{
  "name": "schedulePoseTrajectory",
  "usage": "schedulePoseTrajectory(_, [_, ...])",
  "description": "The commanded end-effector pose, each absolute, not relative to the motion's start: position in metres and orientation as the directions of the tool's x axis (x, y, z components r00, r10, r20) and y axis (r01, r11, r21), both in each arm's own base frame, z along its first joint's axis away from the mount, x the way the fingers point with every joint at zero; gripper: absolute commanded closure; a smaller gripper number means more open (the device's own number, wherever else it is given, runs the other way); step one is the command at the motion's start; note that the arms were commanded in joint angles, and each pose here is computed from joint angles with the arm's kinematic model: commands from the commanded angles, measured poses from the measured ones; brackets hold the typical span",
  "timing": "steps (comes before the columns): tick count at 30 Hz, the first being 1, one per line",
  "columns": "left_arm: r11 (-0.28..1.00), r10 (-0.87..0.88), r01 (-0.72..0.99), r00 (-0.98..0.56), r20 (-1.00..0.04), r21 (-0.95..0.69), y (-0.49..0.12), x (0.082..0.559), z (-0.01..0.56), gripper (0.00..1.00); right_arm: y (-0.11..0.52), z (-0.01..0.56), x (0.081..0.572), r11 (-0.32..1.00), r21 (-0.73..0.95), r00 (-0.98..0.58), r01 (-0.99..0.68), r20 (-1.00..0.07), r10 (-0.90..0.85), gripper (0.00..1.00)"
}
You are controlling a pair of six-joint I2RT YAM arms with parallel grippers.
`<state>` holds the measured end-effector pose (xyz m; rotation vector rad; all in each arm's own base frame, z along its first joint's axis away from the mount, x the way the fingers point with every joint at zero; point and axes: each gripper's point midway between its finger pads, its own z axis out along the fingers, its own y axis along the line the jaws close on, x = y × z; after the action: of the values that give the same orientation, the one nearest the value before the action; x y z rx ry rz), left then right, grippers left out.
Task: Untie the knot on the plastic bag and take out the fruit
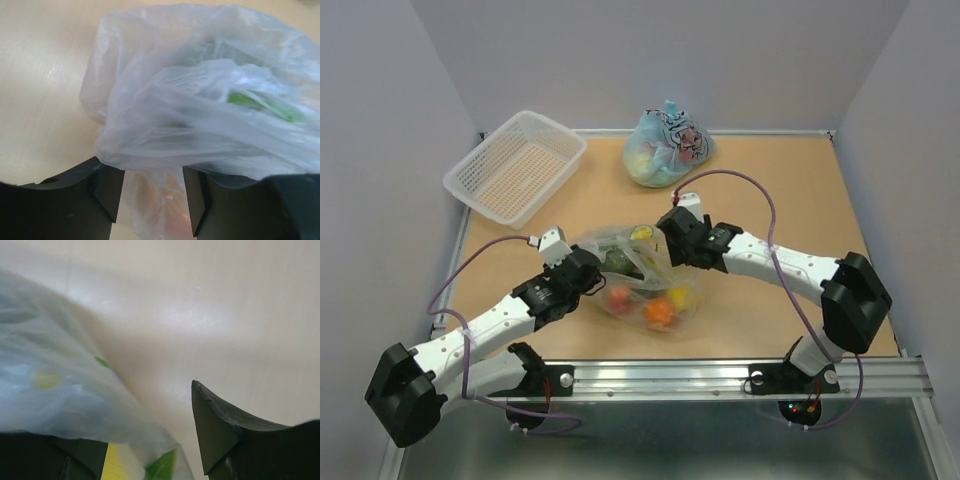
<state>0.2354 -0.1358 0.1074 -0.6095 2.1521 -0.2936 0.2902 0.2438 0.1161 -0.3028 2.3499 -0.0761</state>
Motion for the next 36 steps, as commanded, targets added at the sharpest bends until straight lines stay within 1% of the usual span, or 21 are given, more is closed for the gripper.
schedulePoseTrajectory(1, [0.82,-0.565,-0.41,-0.467,-0.68,-0.399,-0.113,0.234,0.083,0.53,0.188,0.136,0.318,0.995,-0.098,-0.653,0.022,-0.755,-0.06,0.34])
schedulePoseTrajectory(3, [0.811,-0.581,-0.405,-0.473,-0.663,-0.422,-0.114,0.235,0.079,0.63,0.164,0.14,0.325,0.995,-0.062,-0.654,0.081,-0.757,0.006,0.34])
schedulePoseTrajectory(5, [0.805,-0.59,-0.403,-0.47,-0.657,-0.435,-0.11,0.239,0.075,0.69,0.157,0.147,0.328,0.995,-0.001,-0.653,0.096,-0.755,0.062,0.31])
schedulePoseTrajectory(6, [0.805,-0.591,-0.397,-0.469,-0.656,-0.441,-0.11,0.241,0.076,0.74,0.152,0.15,0.33,0.994,0.013,-0.651,0.105,-0.755,0.079,0.3])
schedulePoseTrajectory(8, [0.824,-0.567,-0.354,-0.49,-0.663,-0.443,-0.115,0.246,0.081,0.76,0.162,0.157,0.328,0.998,0.05,-0.66,0.046,-0.748,0.068,0.27])
schedulePoseTrajectory(9, [0.825,-0.566,-0.327,-0.489,-0.664,-0.462,-0.121,0.25,0.087,0.76,0.169,0.171,0.328,0.998,0.064,-0.649,-0.022,-0.76,0.034,0.23])
schedulePoseTrajectory(11, [0.839,-0.537,-0.247,-0.516,-0.667,-0.484,-0.137,0.256,0.101,0.76,0.193,0.191,0.319,0.978,0.139,-0.644,-0.157,-0.765,0.005,0.21])
schedulePoseTrajectory(14, [0.839,-0.519,-0.17,-0.537,-0.665,-0.518,-0.156,0.263,0.12,0.75,0.214,0.218,0.307,0.946,0.185,-0.613,-0.265,-0.79,-0.018,0.2])
schedulePoseTrajectory(17, [0.829,-0.513,-0.105,-0.534,-0.672,-0.549,-0.167,0.267,0.14,0.67,0.234,0.244,0.292,0.905,0.229,-0.581,-0.359,-0.814,-0.025,0.19])
schedulePoseTrajectory(20, [0.819,-0.516,-0.059,-0.513,-0.687,-0.571,-0.172,0.27,0.159,0.53,0.259,0.251,0.275,0.848,0.261,-0.585,-0.462,-0.808,-0.07,0.19])
schedulePoseTrajectory(21, [0.819,-0.513,-0.049,-0.509,-0.691,-0.571,-0.173,0.271,0.163,0.44,0.268,0.248,0.269,0.831,0.259,-0.588,-0.491,-0.803,-0.097,0.19])
schedulePoseTrajectory(23, [0.831,-0.49,-0.023,-0.504,-0.711,-0.556,-0.174,0.273,0.17,0.36,0.28,0.234,0.263,0.817,0.248,-0.603,-0.521,-0.784,-0.147,0.2])
schedulePoseTrajectory(24, [0.838,-0.477,-0.014,-0.506,-0.719,-0.546,-0.174,0.273,0.17,0.3,0.283,0.23,0.263,0.817,0.238,-0.605,-0.524,-0.78,-0.161,0.2])
schedulePoseTrajectory(27, [0.854,-0.444,0.005,-0.513,-0.734,-0.52,-0.175,0.274,0.172,0.26,0.29,0.228,0.268,0.836,0.223,-0.605,-0.501,-0.781,-0.155,0.2])
schedulePoseTrajectory(31, [0.863,-0.425,0.017,-0.517,-0.743,-0.505,-0.177,0.275,0.176,0.26,0.292,0.25,0.279,0.878,0.205,-0.566,-0.433,-0.82,-0.088,0.21])
schedulePoseTrajectory(33, [0.865,-0.427,0.01,-0.511,-0.746,-0.502,-0.175,0.276,0.177,0.26,0.28,0.271,0.289,0.915,0.191,-0.523,-0.356,-0.852,-0.026,0.21])
schedulePoseTrajectory(36, [0.874,-0.42,-0.009,-0.515,-0.747,-0.485,-0.172,0.275,0.174,0.26,0.248,0.295,0.3,0.965,0.134,-0.459,-0.224,-0.888,0.017,0.18])
